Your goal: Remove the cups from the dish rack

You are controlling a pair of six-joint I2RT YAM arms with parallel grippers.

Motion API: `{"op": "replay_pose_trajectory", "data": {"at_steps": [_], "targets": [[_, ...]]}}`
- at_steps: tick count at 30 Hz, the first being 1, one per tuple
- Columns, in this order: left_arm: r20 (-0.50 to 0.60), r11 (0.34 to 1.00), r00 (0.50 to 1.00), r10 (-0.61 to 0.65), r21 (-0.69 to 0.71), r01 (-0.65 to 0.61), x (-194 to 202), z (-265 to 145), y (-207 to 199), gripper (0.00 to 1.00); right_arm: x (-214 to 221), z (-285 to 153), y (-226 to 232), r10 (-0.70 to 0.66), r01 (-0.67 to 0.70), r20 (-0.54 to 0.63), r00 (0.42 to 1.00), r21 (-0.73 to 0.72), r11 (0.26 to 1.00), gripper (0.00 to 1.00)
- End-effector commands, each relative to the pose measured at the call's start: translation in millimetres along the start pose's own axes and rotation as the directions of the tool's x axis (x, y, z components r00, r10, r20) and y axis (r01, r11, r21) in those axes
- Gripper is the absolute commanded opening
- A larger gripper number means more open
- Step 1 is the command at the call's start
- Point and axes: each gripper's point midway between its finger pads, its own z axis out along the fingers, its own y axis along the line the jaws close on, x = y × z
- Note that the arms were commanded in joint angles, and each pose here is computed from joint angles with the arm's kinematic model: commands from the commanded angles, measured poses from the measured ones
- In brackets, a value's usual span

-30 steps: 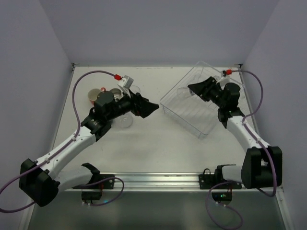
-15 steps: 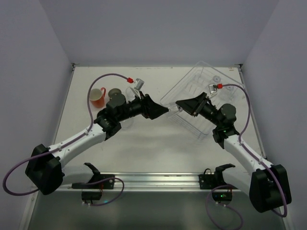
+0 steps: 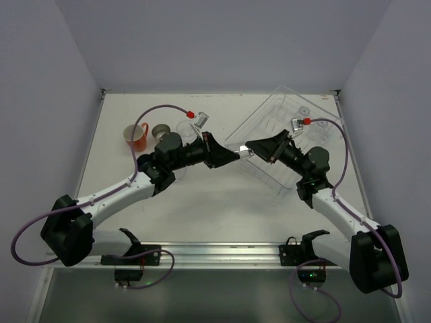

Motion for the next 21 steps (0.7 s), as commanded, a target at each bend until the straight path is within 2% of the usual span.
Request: {"op": "replay_pose_trajectory", "data": {"at_steps": [1, 4, 7, 8, 9, 11, 12, 14, 15, 18, 20, 21], "targets": [[0.046, 0.995, 0.998, 0.039, 0.087, -0.043, -13, 0, -25, 0.17, 10, 4, 10, -0.01, 0.008, -0.033, 0.999, -0.057, 0.998, 0.31], [0.058, 0.996, 0.997, 0.058, 0.061, -0.062, -15, -3, -24, 0.0, 13, 5, 5, -0.004, 0.003, -0.043, 0.999, -0.041, 0.999, 0.35], [0.043, 0.994, 0.995, 0.093, -0.054, -0.091, -16, -8, -8, 0.0, 16, 3, 0, -0.002, 0.001, -0.042, 0.999, -0.025, 1.0, 0.55], [0.049, 0.988, 0.989, 0.141, -0.078, -0.137, -22, -11, -8, 0.0, 16, 2, 0, -0.006, 0.005, -0.041, 0.999, -0.022, 1.0, 0.61], [0.01, 0.982, 0.991, 0.134, -0.133, -0.131, -14, -16, 2, 0.0, 17, 1, -5, -0.009, 0.008, -0.043, 0.999, -0.002, 1.0, 0.69], [0.012, 0.955, 0.978, 0.206, -0.219, -0.199, -25, -25, 10, 0.0, 17, -1, -2, -0.039, 0.039, -0.041, 0.998, 0.001, 0.999, 0.77], [-0.028, 0.931, 0.98, 0.199, -0.307, -0.198, -19, -34, 26, 0.0, 18, -2, -7, -0.033, 0.034, -0.044, 0.998, 0.029, 0.999, 0.83], [-0.091, 0.886, 0.967, 0.237, -0.389, -0.254, -16, -49, 38, 0.0, 14, -3, -6, -0.078, 0.079, -0.031, 0.996, 0.044, 0.996, 0.9], [-0.143, 0.842, 0.964, 0.223, -0.47, -0.265, -13, -61, 51, 0.0, 13, -6, -9, -0.084, 0.086, -0.026, 0.996, 0.081, 0.993, 0.95], [-0.262, 0.743, 0.942, 0.212, -0.582, -0.329, -4, -86, 73, 0.0, 9, -14, -13, -0.152, 0.154, -0.024, 0.988, 0.163, 0.975, 0.99], [-0.37, 0.692, 0.915, 0.159, -0.619, -0.371, 14, -100, 92, 0.0, 5, -19, -19, -0.195, 0.194, -0.019, 0.981, 0.227, 0.954, 0.99], [-0.391, 0.657, 0.908, 0.151, -0.647, -0.388, 16, -105, 100, 0.0, 3, -23, -14, -0.225, 0.221, -0.006, 0.974, 0.229, 0.948, 0.99]]}}
